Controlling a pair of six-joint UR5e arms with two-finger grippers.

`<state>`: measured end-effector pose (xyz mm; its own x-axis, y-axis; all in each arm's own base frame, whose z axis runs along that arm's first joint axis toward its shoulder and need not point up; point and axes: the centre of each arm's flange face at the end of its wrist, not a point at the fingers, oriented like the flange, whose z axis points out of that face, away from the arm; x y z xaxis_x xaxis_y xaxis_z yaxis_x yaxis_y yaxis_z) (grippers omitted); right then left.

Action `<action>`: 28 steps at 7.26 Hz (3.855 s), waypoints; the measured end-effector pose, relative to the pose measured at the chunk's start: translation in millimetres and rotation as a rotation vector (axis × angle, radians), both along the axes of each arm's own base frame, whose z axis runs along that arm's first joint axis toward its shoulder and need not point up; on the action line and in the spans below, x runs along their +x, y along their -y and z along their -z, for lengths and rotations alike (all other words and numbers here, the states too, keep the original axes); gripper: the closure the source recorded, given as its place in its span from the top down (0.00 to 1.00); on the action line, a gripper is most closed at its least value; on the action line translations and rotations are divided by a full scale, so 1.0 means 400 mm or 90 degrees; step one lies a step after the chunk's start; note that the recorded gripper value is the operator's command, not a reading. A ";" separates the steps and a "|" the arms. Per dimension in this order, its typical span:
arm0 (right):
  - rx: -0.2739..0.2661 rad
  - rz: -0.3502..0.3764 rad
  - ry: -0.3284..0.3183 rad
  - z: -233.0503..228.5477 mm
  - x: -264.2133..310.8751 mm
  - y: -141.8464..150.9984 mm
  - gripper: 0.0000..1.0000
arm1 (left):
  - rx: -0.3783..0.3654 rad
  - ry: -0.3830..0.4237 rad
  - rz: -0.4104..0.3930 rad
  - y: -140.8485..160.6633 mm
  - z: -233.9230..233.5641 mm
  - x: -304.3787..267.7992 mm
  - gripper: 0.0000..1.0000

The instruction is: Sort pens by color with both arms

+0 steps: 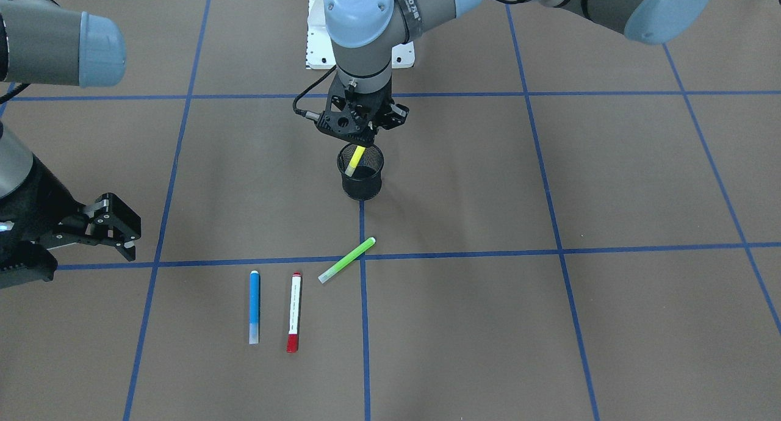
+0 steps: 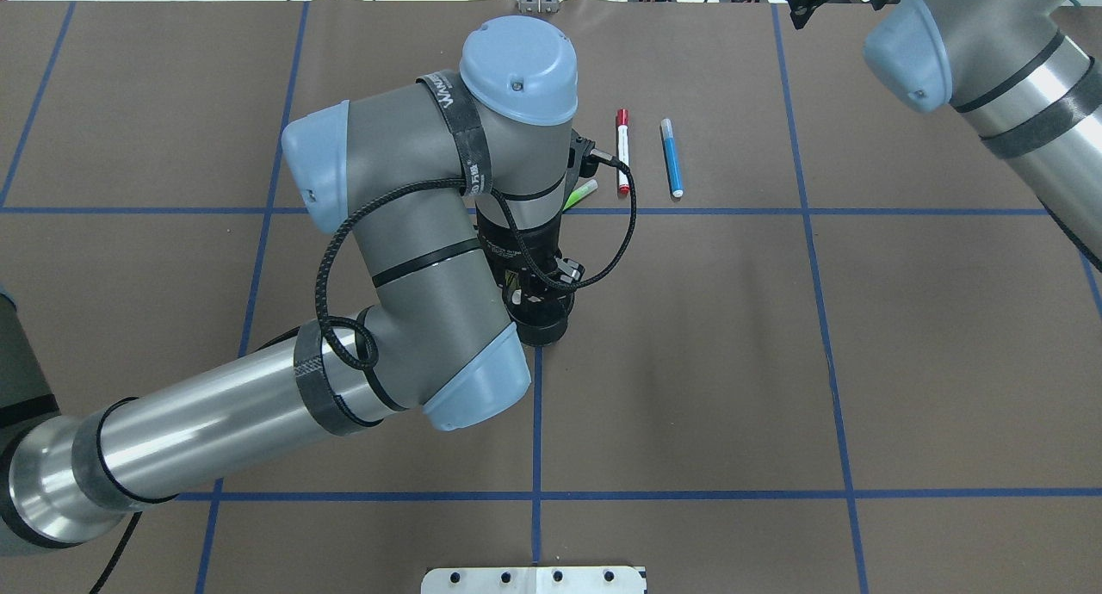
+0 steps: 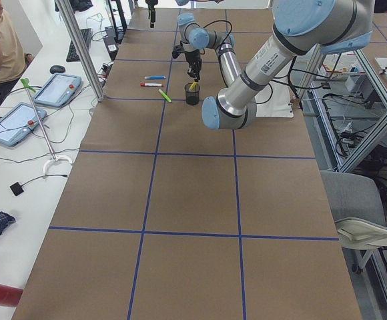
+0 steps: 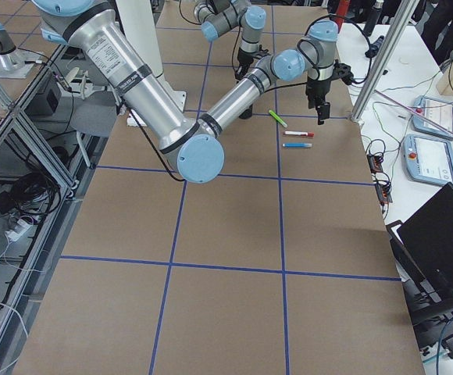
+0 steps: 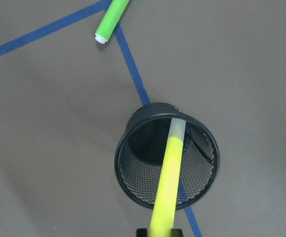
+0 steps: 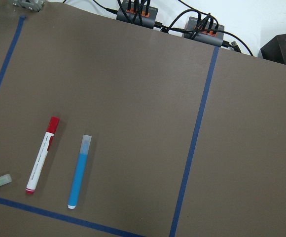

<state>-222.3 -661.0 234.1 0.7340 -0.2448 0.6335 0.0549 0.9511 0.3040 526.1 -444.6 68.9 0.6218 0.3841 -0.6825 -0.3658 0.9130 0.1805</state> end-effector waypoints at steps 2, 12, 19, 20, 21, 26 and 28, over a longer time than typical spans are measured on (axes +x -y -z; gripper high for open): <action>0.001 0.000 0.000 0.001 0.000 0.000 0.99 | 0.018 -0.035 0.032 0.002 0.068 -0.123 0.00; 0.003 0.000 -0.002 0.002 -0.003 0.001 0.99 | 0.016 -0.174 0.530 0.371 -0.153 -0.002 0.00; 0.004 0.001 -0.003 0.002 -0.004 0.000 0.99 | 0.034 -0.101 0.493 0.383 -0.325 0.197 0.49; 0.004 0.001 -0.003 0.002 -0.004 0.000 0.99 | 0.036 -0.099 0.488 0.374 -0.339 0.198 0.69; 0.004 0.001 -0.003 0.001 -0.004 0.000 0.99 | 0.044 -0.097 0.479 0.364 -0.353 0.192 0.99; 0.015 0.007 -0.003 -0.020 0.010 0.001 0.99 | 0.068 -0.130 0.409 0.344 -0.319 0.019 1.00; 0.028 0.037 -0.025 -0.119 0.064 -0.015 1.00 | 0.116 -0.063 0.325 0.319 -0.374 -0.200 1.00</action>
<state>-196.6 -654.8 281.7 0.7422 -0.3147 0.5917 0.1224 0.9317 0.3420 446.0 -572.3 218.4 0.6967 0.1675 -0.6976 0.1420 0.9209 0.3629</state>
